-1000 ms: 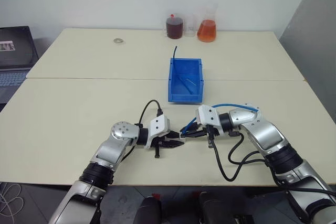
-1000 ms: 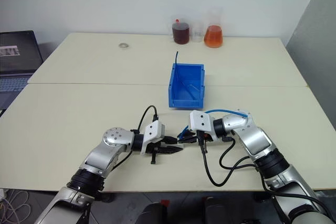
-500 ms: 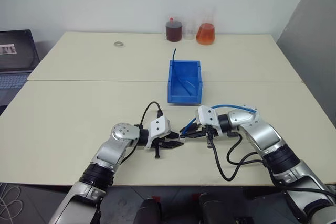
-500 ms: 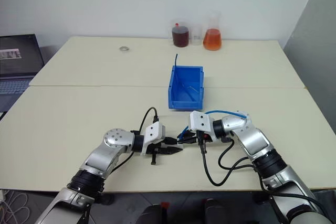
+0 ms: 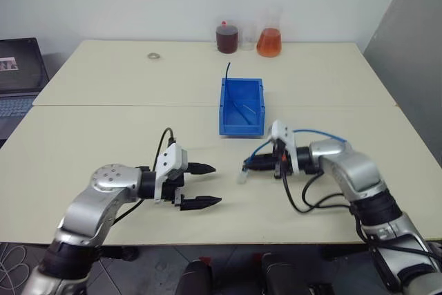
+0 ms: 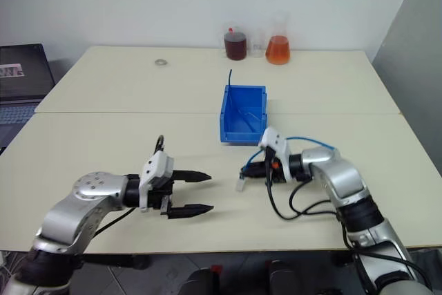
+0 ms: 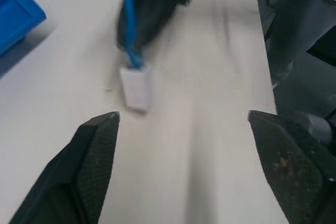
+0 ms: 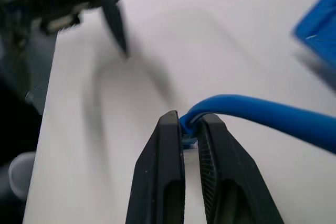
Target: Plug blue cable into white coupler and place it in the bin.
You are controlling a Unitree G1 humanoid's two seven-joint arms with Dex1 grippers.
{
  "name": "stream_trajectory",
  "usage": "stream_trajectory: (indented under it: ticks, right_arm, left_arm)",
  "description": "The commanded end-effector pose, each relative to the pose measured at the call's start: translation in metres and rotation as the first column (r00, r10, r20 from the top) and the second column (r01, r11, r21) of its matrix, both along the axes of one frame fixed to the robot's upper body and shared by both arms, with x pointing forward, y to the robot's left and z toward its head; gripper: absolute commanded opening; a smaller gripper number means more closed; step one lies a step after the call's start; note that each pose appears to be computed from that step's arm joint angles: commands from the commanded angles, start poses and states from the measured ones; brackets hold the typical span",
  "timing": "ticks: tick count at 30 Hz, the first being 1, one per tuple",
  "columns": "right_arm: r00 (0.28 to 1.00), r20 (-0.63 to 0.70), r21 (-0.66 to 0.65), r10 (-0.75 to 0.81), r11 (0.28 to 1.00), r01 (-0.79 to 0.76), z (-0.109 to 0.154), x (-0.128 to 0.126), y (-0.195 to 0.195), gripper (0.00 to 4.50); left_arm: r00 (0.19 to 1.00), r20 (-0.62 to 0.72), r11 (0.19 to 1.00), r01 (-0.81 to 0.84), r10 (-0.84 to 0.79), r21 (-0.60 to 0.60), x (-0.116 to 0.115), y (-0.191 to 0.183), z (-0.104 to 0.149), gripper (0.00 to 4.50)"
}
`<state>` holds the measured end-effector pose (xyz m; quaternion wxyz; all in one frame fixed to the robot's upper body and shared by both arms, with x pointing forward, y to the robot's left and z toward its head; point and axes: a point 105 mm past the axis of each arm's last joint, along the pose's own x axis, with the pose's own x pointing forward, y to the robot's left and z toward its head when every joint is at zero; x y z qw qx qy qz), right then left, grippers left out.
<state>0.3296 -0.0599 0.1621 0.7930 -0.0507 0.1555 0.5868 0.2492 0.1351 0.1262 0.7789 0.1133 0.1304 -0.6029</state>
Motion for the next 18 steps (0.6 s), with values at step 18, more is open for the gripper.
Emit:
stream_trajectory:
  ticks: [18]
  right_arm:
    - [0.907,0.111,-0.081,-0.407,0.905,0.417,0.060,0.126,0.008,1.28]
  left_arm:
    - [0.887,0.164,0.891,-0.390,0.431,-0.230,0.053,-0.018,0.040,4.50]
